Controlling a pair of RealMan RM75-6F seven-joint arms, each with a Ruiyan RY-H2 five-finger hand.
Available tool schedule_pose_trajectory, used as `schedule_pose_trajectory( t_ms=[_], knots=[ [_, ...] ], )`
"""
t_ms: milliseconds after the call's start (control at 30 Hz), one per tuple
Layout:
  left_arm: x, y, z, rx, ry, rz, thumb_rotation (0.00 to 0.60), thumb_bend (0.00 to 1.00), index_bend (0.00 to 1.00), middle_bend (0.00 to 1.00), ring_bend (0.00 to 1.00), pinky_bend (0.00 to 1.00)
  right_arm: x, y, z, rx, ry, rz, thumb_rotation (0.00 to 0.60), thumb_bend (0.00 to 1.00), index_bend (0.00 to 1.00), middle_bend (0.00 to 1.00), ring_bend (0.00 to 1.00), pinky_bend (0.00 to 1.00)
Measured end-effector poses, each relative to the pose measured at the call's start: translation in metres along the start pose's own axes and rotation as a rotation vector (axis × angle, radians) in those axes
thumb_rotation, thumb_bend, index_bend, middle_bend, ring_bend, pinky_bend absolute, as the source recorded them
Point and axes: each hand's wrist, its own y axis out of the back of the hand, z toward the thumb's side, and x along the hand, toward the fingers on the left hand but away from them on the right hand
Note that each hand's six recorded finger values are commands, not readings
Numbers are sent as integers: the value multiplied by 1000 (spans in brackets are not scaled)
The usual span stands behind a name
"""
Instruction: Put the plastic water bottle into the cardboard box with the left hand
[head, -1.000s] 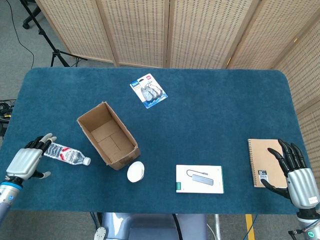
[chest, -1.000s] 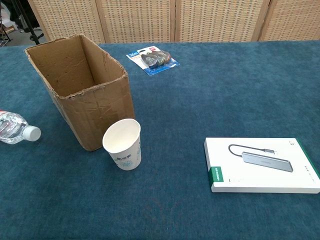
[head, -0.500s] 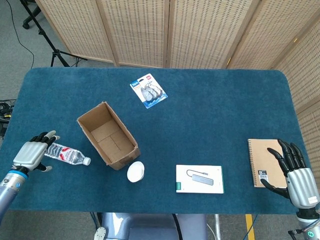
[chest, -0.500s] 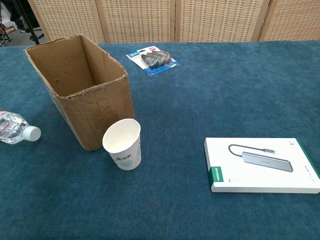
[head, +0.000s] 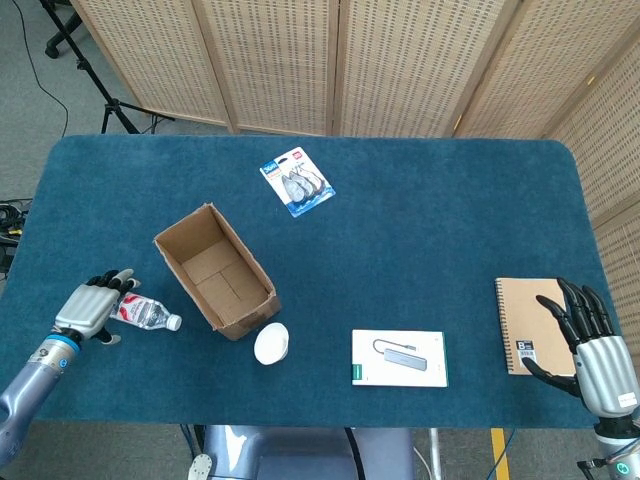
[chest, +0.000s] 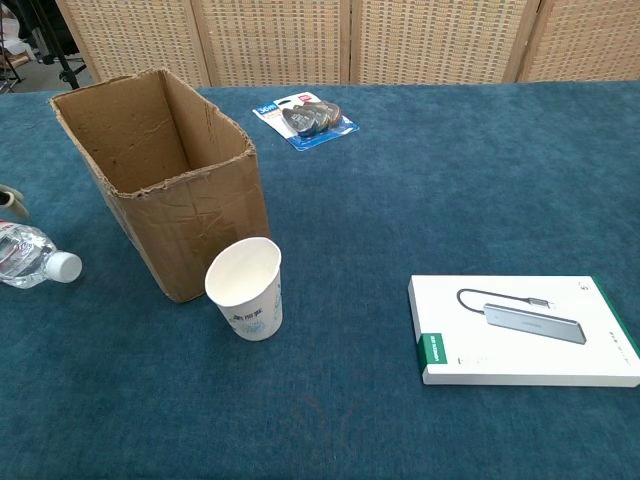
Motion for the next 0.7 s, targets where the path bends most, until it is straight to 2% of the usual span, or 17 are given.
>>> schedule_pose_trajectory(
  t_ms=[133,267,533,700],
  knots=[
    [4,-3,4,5,-4,-8,600,180,208,135,45,168,0,1,0,-2,0,-2,600,137,147,0,0,0],
    [8,-5,8,12,-4,5,600,408,303,206,107,220,0,2,-1,-6,-3,-6,600,138,147,0,0,0],
    [11,-12,10,27,9,14,600,505,491,351,229,323,1,4,-2,-12,-4,-12,600,135,147,0,0,0],
    [12,-15,9,43,21,29,600,600,675,492,356,418,0,3,-2,-13,-5,-13,600,136,147,0,0,0]
  ],
)
